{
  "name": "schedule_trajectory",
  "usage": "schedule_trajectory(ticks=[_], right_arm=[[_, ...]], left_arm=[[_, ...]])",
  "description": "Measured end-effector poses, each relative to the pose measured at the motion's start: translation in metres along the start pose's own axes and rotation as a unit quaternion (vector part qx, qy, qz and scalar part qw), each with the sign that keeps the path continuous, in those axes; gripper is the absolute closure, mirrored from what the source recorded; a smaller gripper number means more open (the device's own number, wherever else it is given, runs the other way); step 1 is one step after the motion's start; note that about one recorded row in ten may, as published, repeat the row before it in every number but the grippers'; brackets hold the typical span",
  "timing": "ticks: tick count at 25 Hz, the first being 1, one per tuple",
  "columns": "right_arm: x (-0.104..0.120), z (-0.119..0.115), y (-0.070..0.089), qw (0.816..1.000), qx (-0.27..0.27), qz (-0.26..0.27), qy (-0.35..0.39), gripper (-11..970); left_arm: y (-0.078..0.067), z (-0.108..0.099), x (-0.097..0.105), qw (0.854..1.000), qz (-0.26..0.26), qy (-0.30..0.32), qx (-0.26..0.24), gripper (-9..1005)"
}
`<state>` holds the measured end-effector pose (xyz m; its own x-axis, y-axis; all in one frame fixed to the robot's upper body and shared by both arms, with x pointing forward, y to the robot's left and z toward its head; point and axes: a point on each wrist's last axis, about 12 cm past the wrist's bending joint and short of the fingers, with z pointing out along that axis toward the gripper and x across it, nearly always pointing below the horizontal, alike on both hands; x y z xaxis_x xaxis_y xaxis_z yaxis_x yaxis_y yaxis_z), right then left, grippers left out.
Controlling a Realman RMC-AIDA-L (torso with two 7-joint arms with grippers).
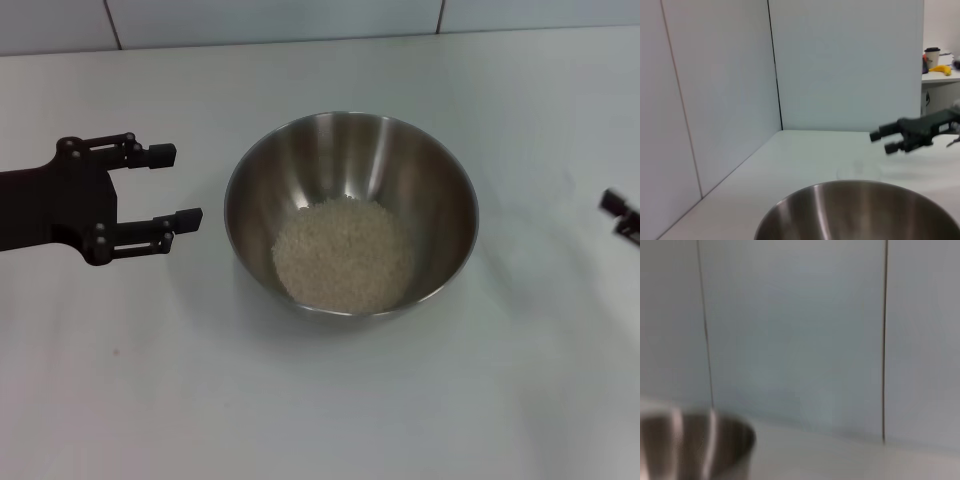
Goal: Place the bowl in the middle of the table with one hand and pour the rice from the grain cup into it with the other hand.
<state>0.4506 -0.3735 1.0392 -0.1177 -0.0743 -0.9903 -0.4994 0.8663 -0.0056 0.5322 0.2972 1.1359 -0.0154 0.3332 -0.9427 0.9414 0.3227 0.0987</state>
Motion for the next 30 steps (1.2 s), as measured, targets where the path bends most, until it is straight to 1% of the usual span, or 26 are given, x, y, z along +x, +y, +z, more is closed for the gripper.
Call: schedule_trajectory(ticks=[1,2,3,4,5,6,7,8,9,10,11,12,14,15,16,17,19,20,23,24,28,30], right_arm=[[-0.016,-0.016,-0.004,0.999,-0.013,0.005,-0.048,222],[-0.016,-0.016,-0.004,0.999,-0.013,0.005,-0.048,222],[-0.025,-0.022,-0.007,0.998,-0.026,0.008,-0.059,222],[-0.044,-0.031,-0.013,0.996,-0.066,0.023,-0.058,221],[-0.044,-0.031,-0.013,0.996,-0.066,0.023,-0.058,221],[-0.059,-0.032,-0.018,0.993,-0.113,0.037,-0.026,221],[-0.059,-0.032,-0.018,0.993,-0.113,0.037,-0.026,221],[-0.066,-0.030,-0.019,0.990,-0.136,0.040,-0.011,221],[-0.081,-0.025,-0.019,0.980,-0.191,0.040,0.024,221],[-0.081,-0.025,-0.019,0.980,-0.191,0.040,0.024,222],[-0.095,-0.018,-0.020,0.972,-0.225,0.030,0.052,222],[-0.095,-0.018,-0.020,0.972,-0.225,0.030,0.052,222],[-0.113,-0.010,-0.019,0.962,-0.253,0.008,0.103,222],[-0.113,-0.010,-0.019,0.962,-0.253,0.008,0.103,222],[-0.123,-0.007,-0.017,0.958,-0.262,-0.011,0.119,222],[-0.123,-0.007,-0.017,0.958,-0.262,-0.011,0.119,222],[-0.136,-0.003,-0.013,0.952,-0.280,-0.038,0.118,222],[-0.140,-0.001,-0.011,0.949,-0.289,-0.044,0.120,222],[-0.141,0.002,-0.009,0.945,-0.299,-0.044,0.123,222],[-0.141,0.004,-0.008,0.944,-0.303,-0.043,0.124,222],[-0.139,0.005,-0.005,0.942,-0.308,-0.038,0.125,221],[-0.135,0.004,-0.004,0.942,-0.311,-0.032,0.125,221]], left_arm=[[0.000,0.000,0.000,1.000,0.000,0.000,0.000,272],[-0.002,-0.001,0.000,1.000,-0.002,-0.004,0.006,272],[-0.002,-0.001,0.000,1.000,-0.003,-0.005,0.008,272],[-0.004,-0.001,-0.001,1.000,-0.002,-0.010,0.014,272],[-0.004,-0.001,-0.001,1.000,-0.002,-0.010,0.014,272],[-0.006,-0.003,-0.001,1.000,-0.002,-0.013,0.021,272],[-0.006,-0.003,-0.001,1.000,-0.002,-0.013,0.021,272],[-0.006,-0.004,-0.001,1.000,-0.002,-0.014,0.023,272],[-0.008,-0.006,-0.001,1.000,-0.004,-0.014,0.028,272],[-0.008,-0.006,-0.001,1.000,-0.004,-0.014,0.028,272],[-0.009,-0.007,-0.001,0.999,-0.006,-0.015,0.030,272],[-0.010,-0.009,-0.001,0.999,-0.008,-0.016,0.033,272],[-0.013,-0.014,0.000,0.999,-0.013,-0.021,0.041,272],[-0.013,-0.014,0.000,0.999,-0.013,-0.021,0.041,272],[-0.017,-0.017,0.002,0.998,-0.017,-0.025,0.046,272],[-0.017,-0.017,0.002,0.998,-0.017,-0.025,0.046,272],[-0.021,-0.021,0.003,0.998,-0.024,-0.027,0.050,272],[-0.024,-0.024,0.006,0.998,-0.031,-0.028,0.052,272],[-0.024,-0.024,0.006,0.998,-0.031,-0.028,0.052,272],[-0.029,-0.025,0.009,0.997,-0.039,-0.031,0.057,272],[-0.030,-0.025,0.010,0.997,-0.042,-0.031,0.058,272],[-0.032,-0.024,0.014,0.996,-0.050,-0.032,0.062,272]])
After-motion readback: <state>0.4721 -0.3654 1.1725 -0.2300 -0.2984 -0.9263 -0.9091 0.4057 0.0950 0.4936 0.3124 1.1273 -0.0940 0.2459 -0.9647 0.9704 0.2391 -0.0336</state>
